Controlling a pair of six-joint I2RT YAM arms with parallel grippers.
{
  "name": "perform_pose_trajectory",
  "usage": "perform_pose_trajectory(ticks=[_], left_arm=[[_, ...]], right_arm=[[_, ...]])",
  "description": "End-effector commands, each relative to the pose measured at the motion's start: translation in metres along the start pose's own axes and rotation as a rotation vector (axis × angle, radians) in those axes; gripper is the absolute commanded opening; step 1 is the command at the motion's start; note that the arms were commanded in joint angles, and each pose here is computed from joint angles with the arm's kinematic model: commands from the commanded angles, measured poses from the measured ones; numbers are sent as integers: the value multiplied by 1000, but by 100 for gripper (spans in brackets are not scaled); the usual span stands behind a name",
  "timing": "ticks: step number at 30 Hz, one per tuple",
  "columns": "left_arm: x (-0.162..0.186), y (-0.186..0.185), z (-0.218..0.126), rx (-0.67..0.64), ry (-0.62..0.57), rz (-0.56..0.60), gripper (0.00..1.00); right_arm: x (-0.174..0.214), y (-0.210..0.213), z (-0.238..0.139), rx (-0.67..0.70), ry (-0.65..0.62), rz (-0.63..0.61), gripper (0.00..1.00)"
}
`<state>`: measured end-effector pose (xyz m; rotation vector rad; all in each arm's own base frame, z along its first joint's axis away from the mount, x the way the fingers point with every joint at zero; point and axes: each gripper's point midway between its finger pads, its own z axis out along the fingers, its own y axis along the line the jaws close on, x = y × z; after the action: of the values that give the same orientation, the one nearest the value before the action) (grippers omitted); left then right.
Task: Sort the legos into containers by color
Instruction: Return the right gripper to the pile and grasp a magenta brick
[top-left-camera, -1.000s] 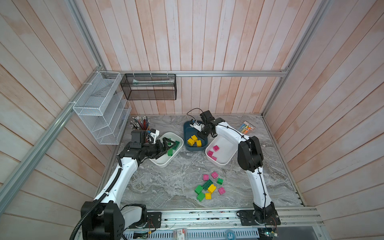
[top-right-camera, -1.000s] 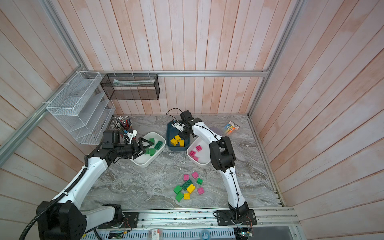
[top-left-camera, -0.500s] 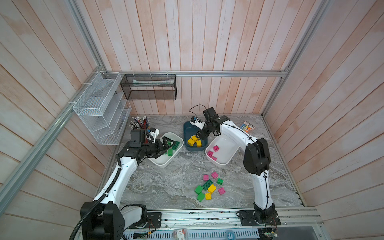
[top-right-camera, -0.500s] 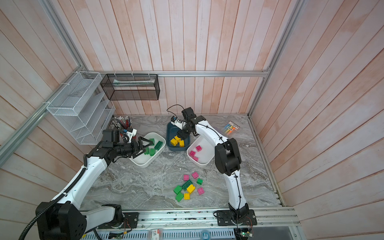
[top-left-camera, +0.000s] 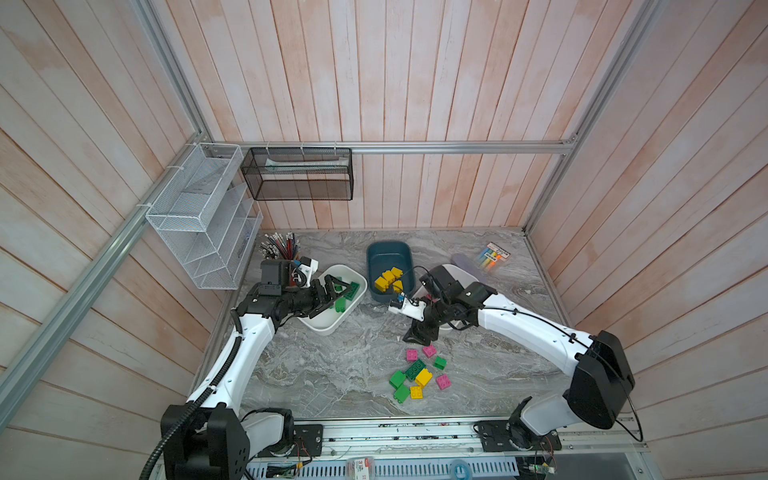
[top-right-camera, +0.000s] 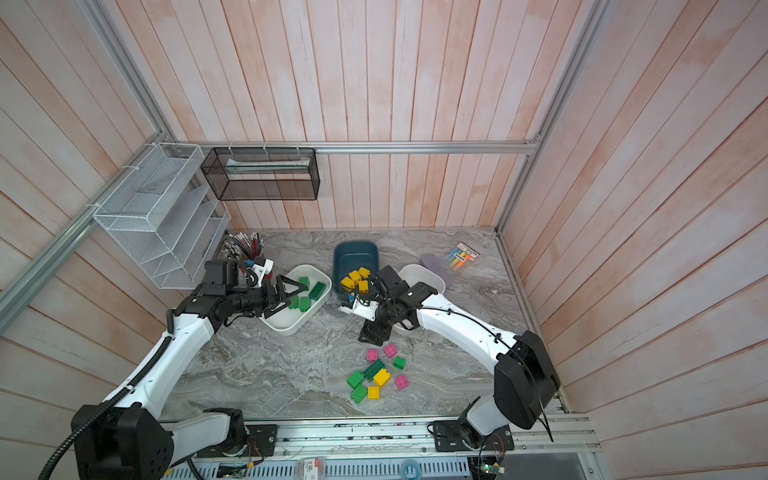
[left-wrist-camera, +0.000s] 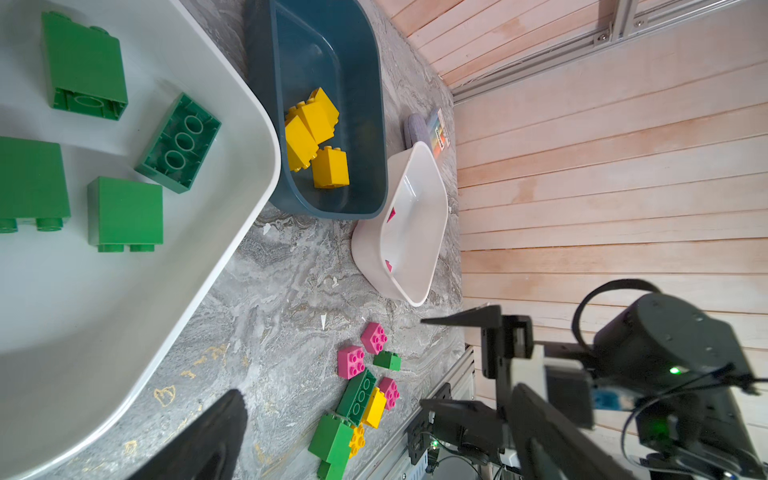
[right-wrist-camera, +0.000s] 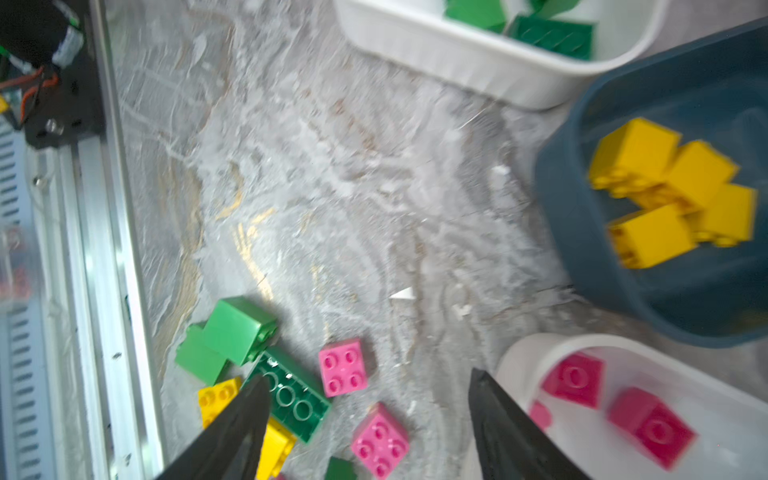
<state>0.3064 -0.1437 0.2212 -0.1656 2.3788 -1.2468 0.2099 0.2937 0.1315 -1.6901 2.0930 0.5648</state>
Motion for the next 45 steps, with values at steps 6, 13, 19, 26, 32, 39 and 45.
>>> perform_pose_trajectory(ticks=[6, 13, 19, 26, 32, 39, 45], left_arm=[[5, -3, -5, 16, 2, 23, 100], [9, -2, -7, 14, -3, 16, 100], [13, -1, -9, 5, -2, 12, 100], [16, 3, -8, -2, 4, 6, 100], [15, 5, -7, -5, 5, 3, 100], [14, 4, -7, -4, 5, 4, 100], [13, 4, -5, 1, 5, 2, 100]], right_arm=[[40, 15, 42, -32, 158, -58, 75], [51, 2, 71, -35, 237, -74, 72], [68, -5, 82, -23, 321, -81, 69], [75, -14, 87, 4, 358, -74, 58], [75, -17, 88, 3, 356, -63, 37], [21, -31, 47, 58, 196, -13, 30], [-3, -67, -10, 221, 107, 54, 30]])
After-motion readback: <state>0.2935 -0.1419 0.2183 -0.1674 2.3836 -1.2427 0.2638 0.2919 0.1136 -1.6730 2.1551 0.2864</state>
